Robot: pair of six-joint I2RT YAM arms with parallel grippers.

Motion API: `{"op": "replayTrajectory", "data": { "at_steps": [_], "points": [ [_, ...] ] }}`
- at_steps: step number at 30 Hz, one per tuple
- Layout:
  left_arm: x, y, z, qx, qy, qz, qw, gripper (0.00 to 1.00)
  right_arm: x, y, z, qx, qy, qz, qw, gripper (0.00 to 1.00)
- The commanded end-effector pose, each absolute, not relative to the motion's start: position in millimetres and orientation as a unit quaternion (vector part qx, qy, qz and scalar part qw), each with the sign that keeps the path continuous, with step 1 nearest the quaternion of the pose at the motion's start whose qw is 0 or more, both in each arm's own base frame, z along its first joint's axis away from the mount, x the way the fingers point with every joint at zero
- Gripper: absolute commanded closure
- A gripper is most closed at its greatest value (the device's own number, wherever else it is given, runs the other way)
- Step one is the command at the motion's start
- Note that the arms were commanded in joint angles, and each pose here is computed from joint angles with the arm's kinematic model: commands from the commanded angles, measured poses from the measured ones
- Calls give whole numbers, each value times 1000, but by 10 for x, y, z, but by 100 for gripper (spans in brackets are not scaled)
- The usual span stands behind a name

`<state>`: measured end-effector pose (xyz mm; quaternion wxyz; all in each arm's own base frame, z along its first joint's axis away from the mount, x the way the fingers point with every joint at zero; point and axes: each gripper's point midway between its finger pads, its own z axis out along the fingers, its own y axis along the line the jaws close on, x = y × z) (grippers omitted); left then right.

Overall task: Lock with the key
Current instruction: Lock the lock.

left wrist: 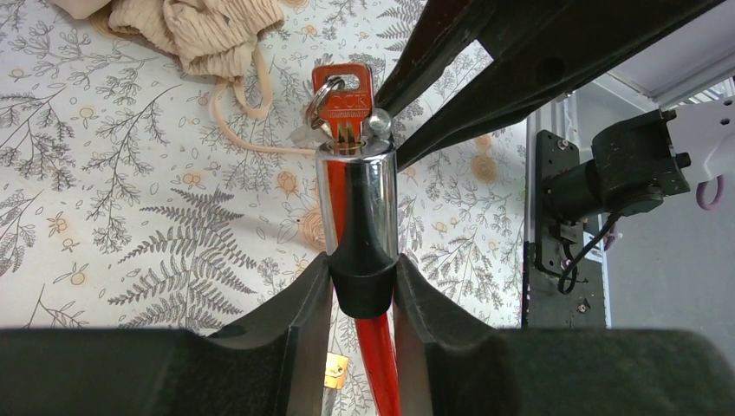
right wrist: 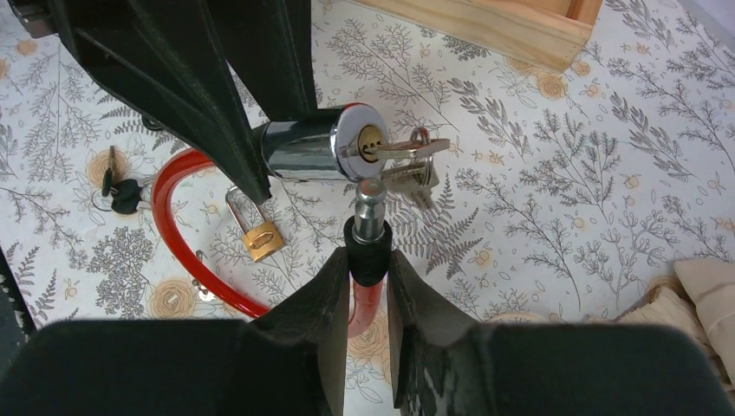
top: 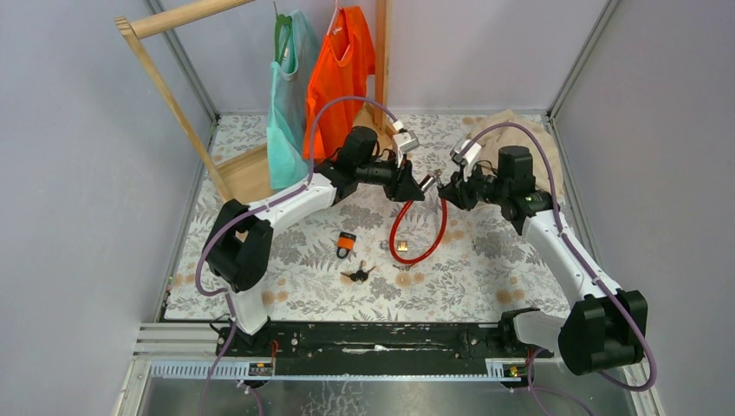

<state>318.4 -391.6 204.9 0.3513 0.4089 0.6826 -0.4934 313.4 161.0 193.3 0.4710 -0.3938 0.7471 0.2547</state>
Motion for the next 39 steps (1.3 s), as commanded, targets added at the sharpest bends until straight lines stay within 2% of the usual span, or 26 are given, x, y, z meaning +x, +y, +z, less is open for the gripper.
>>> {"op": "replayTrajectory", "data": {
  "at_steps": [1, 17, 39],
  "points": [
    [3220, -3965, 2208, 426, 653, -491, 388, 100, 3044, 1777, 2088, -426, 720, 259, 483, 100],
    [3137, -3927, 2377, 414, 622, -548, 375, 100, 2981, 1868, 2054, -451, 721, 261, 457, 100],
    [3244, -3961, 2173, 430, 654, -480, 397, 100, 2967, 1952, 1970, -454, 730, 266, 437, 100]
  ]
}}
